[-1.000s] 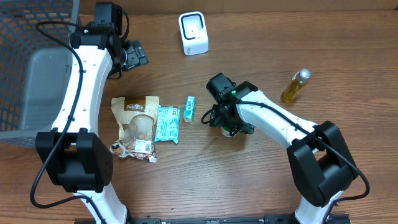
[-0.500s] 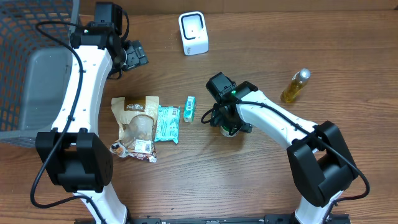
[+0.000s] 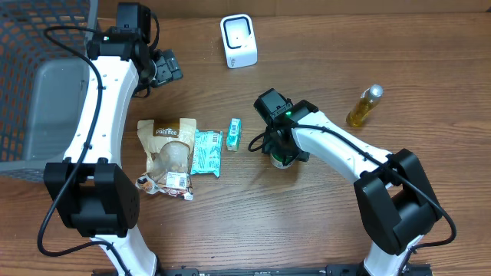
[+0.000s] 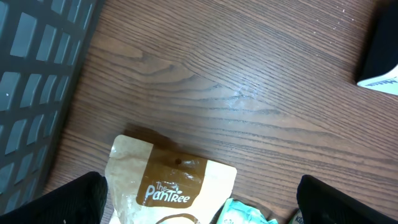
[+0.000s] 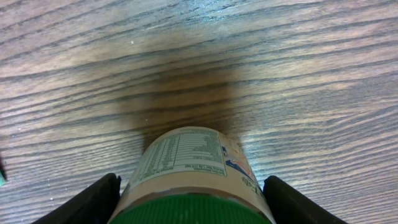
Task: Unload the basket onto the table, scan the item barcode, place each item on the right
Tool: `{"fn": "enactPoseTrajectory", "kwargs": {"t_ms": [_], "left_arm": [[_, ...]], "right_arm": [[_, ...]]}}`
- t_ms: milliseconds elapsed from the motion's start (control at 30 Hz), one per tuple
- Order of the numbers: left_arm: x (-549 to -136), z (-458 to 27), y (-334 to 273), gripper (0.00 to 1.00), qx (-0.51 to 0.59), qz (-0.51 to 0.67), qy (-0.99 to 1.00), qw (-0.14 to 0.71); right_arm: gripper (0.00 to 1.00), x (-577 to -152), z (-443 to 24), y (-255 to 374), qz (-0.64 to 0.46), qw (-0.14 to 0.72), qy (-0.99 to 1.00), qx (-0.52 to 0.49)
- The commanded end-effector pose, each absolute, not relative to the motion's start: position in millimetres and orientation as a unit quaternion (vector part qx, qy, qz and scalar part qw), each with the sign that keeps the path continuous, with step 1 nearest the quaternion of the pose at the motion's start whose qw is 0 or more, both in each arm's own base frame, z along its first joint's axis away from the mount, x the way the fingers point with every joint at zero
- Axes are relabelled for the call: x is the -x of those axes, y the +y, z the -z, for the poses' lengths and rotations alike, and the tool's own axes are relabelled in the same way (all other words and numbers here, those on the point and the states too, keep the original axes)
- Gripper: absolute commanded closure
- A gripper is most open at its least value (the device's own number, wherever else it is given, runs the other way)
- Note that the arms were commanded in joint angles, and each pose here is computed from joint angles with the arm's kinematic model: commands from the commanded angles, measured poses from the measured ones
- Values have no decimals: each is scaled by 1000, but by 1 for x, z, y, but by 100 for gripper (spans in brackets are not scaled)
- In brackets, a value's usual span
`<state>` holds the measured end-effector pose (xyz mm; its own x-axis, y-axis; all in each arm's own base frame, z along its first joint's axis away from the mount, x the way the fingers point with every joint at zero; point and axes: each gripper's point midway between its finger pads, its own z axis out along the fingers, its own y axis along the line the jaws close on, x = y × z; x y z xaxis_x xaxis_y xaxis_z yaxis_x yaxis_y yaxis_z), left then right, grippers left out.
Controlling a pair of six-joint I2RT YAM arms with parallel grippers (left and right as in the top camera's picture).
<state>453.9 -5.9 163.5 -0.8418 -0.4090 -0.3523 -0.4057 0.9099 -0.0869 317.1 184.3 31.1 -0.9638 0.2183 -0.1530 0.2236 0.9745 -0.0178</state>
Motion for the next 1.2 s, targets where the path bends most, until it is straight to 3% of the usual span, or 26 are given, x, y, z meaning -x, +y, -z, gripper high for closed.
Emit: {"fn": "enactPoseTrajectory", "kwargs": {"t_ms": [0,233,533,1100,1167], "left_arm": [[-457,-176,-7,0,216,12,956,199],[-457,-176,-7,0,216,12,956,199],[-457,-176,-7,0,216,12,956,199],[-457,-176,-7,0,217,12,956,199],[-457,-176,-7,0,216,12,956,199]], "right_arm": [[30,-326,-48,189,4,101,989,-113],[23,-330,-49,191,-1,109,988,-113],[25,-330,-49,187,11,113,987,-114],[40,-326,-48,189,4,100,989,-112],[47,-324,-48,192,-5,93,989,-112]]}}
